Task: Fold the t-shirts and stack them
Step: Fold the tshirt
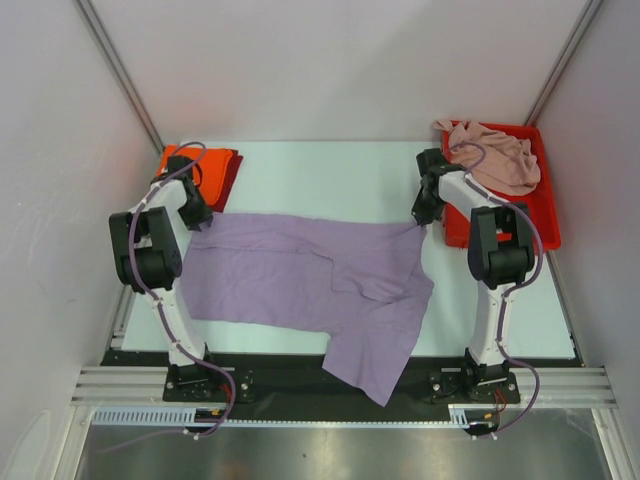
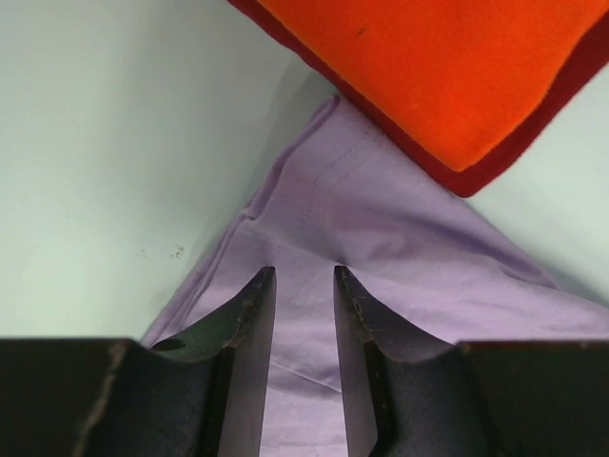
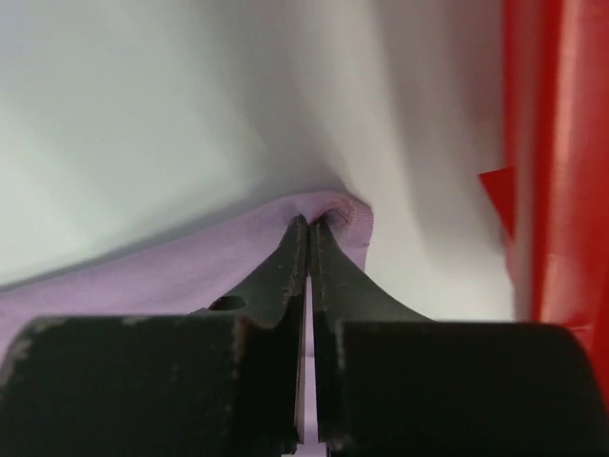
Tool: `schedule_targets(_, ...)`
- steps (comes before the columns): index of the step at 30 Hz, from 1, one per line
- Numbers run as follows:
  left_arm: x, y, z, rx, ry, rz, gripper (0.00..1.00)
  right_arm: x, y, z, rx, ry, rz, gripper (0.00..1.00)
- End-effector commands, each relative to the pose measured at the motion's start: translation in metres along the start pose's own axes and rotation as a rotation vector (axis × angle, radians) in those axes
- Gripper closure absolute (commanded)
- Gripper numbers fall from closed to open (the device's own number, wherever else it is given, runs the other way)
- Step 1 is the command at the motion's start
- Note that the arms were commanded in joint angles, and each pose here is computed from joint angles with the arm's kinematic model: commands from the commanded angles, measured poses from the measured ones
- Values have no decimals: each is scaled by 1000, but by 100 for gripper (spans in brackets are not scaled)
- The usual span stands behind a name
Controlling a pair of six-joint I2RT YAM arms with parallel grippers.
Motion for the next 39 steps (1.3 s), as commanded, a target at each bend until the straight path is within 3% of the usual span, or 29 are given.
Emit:
schedule_targets(1, 11, -1, 7, 37, 10, -20, 64, 29, -16, -6, -23, 29, -193, 100)
schedule_targets(9, 8, 7, 16, 69, 10, -8, 64, 40, 9, -19, -116, 21, -282, 100)
schedule_targets(14, 15, -11, 20, 86, -6, -55, 64, 50, 20, -5, -63, -29, -274, 100)
schedule_targets(17, 18, -32, 20, 71, -19, -111, 57, 54, 17, 6, -25, -68, -253, 84)
schedule_targets(18, 25, -48, 21, 69, -24, -150, 52, 55, 15, 8, -14, -84, -244, 73)
schedule_targets(20, 29, -64, 25, 81, -27, -176, 47, 54, 6, 9, -21, -109, -229, 65)
schedule_targets(21, 34, -77, 28, 79, -32, -207, 41, 58, -3, 15, -4, -115, -234, 54)
schedule_targets(24, 37, -91, 31, 82, -42, -230, 40, 56, -25, 17, -31, -184, -234, 36)
schedule_targets(29, 15, -82, 29, 55, -44, -182, 47, 30, -66, 37, 25, -297, -247, 34)
schedule_targets(33, 3, -66, 26, 32, -37, -156, 64, -13, -82, 69, 216, -332, -115, 40)
schedule_targets(39, -10, -38, 23, 22, -41, -93, 68, -81, -86, 87, 307, -402, 6, 43)
Point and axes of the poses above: each gripper's point midway between its finger pads, its own y axis out along the fingers, its own z axis along the line the jaws close on, x = y × z, the point moved 4 cm from there along -y, back along the fingers, and after that the axes turned 11 degrees about y, right-handed, at the moved point
